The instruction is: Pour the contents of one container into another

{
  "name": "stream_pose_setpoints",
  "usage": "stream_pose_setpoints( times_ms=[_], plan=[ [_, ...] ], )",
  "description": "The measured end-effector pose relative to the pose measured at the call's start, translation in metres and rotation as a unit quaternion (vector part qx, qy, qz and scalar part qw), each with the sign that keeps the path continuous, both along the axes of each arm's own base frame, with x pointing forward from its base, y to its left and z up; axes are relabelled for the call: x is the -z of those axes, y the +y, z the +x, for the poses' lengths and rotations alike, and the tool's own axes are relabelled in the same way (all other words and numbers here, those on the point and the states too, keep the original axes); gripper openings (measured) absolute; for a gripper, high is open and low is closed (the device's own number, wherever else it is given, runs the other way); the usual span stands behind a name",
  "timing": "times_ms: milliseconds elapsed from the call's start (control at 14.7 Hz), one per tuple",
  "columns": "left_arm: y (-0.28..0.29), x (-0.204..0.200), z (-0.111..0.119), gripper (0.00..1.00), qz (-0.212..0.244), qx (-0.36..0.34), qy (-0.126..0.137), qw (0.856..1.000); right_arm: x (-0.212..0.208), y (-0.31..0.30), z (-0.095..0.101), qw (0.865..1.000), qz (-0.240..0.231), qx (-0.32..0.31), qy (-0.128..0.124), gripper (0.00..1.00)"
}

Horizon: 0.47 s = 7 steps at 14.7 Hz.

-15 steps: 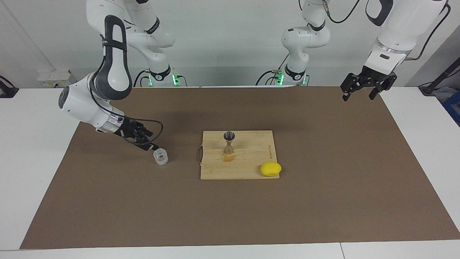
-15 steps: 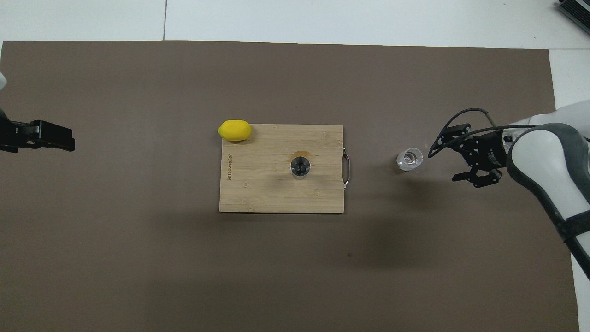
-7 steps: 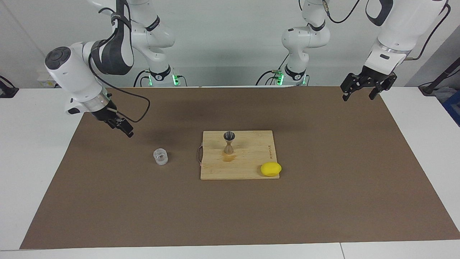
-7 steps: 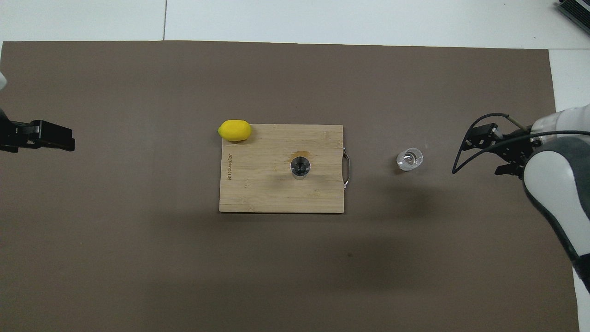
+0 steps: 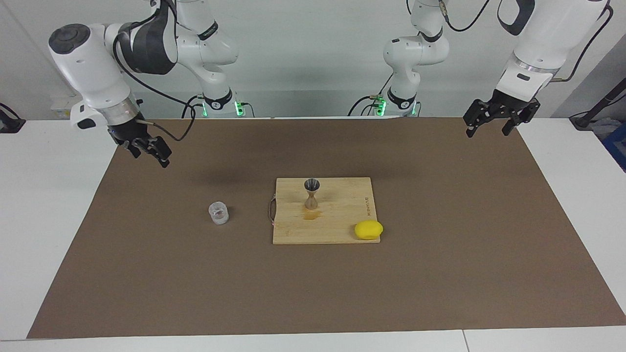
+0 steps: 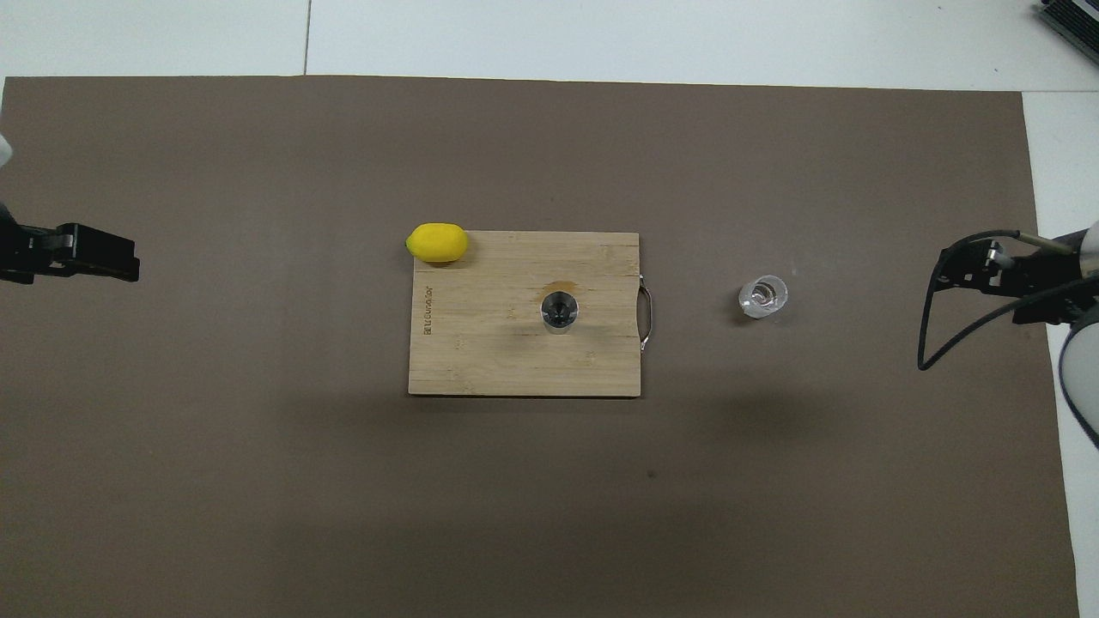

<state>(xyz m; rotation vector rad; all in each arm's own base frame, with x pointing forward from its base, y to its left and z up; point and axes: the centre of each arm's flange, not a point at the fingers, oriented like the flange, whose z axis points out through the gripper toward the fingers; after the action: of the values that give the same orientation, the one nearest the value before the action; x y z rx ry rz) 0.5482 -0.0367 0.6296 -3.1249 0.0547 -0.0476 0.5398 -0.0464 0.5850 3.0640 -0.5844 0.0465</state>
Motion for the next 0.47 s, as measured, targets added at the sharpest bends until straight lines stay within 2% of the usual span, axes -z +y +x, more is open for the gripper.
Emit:
stream_pose_setpoints(
  times_ms=[339,475],
  plan=[
    [0.000,0.000,0.000,1.00,0.000,0.000,0.000,1.000,-0.068,0.005,-0.017,0.999,-0.005,-0.026,0.017,1.00],
    [0.000,0.000,0.000,1.00,0.000,0.000,0.000,1.000,-0.080,0.008,-0.026,0.999,-0.005,-0.028,0.025,1.00]
  ],
)
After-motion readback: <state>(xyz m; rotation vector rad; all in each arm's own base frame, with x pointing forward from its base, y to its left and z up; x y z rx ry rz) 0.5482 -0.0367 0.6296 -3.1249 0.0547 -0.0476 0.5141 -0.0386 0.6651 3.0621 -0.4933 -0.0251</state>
